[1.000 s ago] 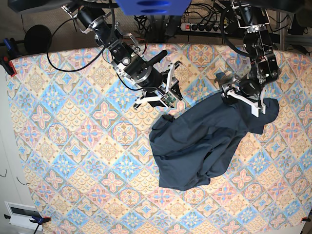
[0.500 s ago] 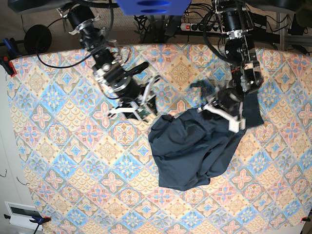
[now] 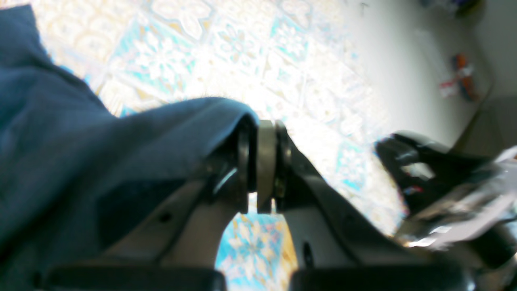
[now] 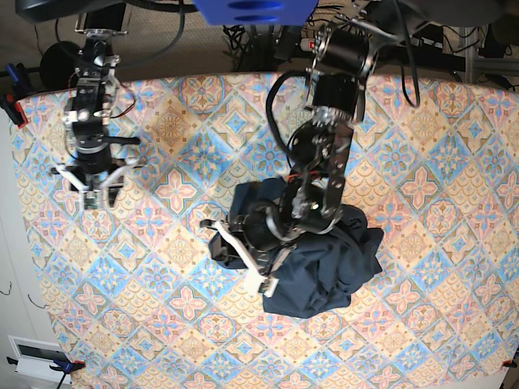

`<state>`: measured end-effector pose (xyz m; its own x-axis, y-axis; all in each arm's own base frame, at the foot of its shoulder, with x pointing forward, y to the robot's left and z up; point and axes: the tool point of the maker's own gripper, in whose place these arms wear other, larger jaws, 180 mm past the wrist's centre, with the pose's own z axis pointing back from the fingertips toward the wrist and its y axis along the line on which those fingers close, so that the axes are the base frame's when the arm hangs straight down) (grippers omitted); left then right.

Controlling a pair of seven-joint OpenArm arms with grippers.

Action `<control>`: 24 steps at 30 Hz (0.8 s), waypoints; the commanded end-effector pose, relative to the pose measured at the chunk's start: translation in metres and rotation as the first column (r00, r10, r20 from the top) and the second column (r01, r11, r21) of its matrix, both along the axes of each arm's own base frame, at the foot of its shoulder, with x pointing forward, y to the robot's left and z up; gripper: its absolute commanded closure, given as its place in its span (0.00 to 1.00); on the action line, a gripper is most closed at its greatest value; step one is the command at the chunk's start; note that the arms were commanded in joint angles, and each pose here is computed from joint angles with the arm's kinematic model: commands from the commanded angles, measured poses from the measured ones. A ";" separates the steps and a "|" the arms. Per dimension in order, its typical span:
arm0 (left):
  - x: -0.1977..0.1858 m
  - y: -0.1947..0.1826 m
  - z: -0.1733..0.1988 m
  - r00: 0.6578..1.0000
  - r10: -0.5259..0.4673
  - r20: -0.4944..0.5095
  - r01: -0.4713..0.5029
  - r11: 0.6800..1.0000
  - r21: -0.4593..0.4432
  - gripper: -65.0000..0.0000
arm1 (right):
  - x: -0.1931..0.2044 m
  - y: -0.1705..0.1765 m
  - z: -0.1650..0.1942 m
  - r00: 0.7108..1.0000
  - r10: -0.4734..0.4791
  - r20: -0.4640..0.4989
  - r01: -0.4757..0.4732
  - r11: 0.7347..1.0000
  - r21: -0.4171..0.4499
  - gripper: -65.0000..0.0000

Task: Layout the t-shirt on the table in an organized manner, then fold the t-shirt properly
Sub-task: 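Reach the left gripper into the t-shirt bundle and grasp fabric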

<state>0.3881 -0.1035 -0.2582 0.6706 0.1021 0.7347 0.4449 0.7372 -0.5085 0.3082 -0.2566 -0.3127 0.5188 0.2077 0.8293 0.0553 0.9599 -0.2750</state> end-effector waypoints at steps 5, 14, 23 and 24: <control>0.019 -0.027 0.060 0.980 -0.077 0.186 0.079 0.997 -0.001 1.00 | 0.001 -0.031 0.027 0.994 -0.070 0.083 0.073 0.997 -0.028 0.70; -0.021 -0.062 0.054 0.881 -0.413 0.232 0.366 0.905 0.219 1.00 | 0.006 -0.017 0.028 0.992 -0.057 0.115 0.045 0.993 0.112 0.70; 0.012 0.018 0.024 0.937 -0.299 0.183 0.237 0.926 0.295 0.94 | 0.013 0.054 0.010 0.990 0.117 0.082 -0.131 0.972 0.196 0.70; 0.018 0.034 0.022 0.949 -0.261 0.178 0.202 0.934 0.296 0.94 | 0.013 0.064 0.008 0.987 0.144 0.076 -0.156 0.967 0.201 0.70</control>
